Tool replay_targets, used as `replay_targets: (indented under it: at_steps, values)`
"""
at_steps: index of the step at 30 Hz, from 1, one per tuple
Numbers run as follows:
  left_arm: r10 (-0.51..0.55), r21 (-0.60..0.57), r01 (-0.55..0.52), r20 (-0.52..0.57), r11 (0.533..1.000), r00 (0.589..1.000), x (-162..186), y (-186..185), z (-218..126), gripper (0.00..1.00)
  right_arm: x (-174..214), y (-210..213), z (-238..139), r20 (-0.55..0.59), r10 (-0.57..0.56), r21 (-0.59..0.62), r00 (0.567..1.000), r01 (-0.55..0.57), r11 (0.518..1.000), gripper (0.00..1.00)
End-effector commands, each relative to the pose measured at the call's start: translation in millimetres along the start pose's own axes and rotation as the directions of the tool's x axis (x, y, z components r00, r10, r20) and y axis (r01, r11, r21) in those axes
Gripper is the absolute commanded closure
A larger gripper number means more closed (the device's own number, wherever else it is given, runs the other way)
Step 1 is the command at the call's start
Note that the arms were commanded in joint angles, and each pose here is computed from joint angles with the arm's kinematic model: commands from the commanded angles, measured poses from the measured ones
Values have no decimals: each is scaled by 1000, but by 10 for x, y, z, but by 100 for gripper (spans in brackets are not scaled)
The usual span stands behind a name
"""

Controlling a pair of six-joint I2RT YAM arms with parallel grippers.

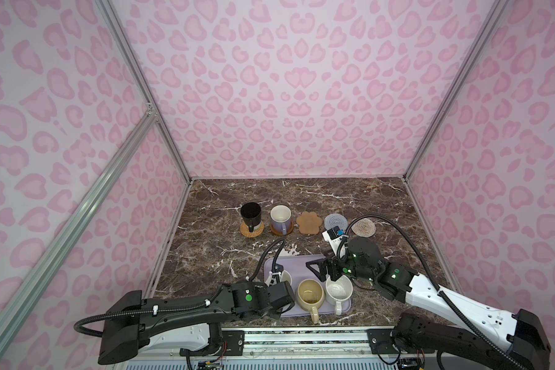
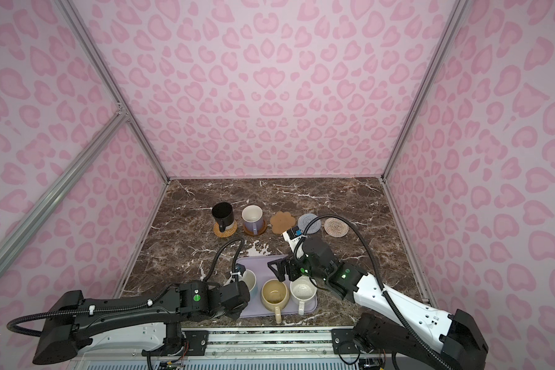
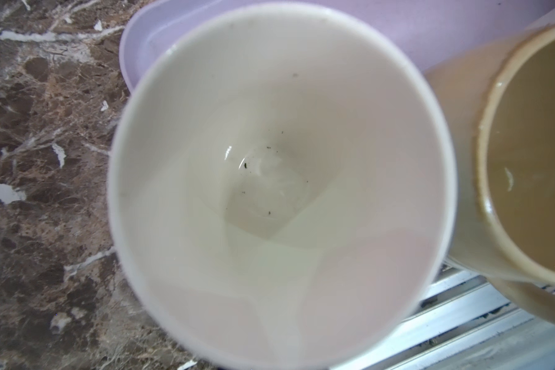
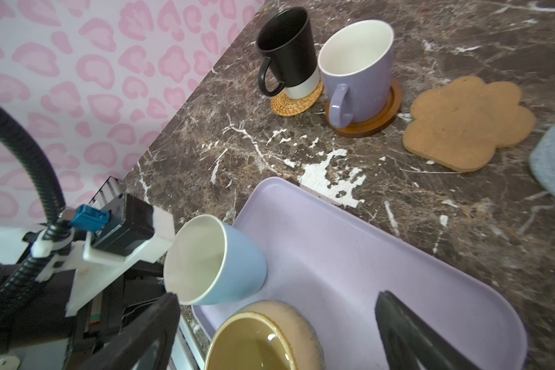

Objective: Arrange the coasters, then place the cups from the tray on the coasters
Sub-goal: 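Lower the left gripper and close it on the light-blue mug's rim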

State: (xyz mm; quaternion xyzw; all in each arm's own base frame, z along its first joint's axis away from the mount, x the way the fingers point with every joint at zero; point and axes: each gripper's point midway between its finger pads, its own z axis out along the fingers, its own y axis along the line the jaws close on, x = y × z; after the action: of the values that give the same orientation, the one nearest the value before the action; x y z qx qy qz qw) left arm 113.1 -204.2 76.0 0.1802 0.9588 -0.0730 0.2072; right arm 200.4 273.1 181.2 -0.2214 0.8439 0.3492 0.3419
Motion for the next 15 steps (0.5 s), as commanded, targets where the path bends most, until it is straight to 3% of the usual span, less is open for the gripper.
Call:
replay_targets:
  at_steps: [1, 10, 15]
  values:
    - [-16, -19, 16, 6, 1000, 1000, -28, 19, -15, 97, 53, 173, 41, -24, -38, -89, 999, 35, 995, 3]
    - [-41, -71, 44, 35, 997, 999, -174, 48, -127, 97, 48, 213, 108, -27, -54, -90, 998, 51, 995, 3]
    - [-44, -84, 48, 55, 995, 998, -227, 77, -190, 97, -92, 128, 60, 29, -46, -22, 999, 46, 999, 4]
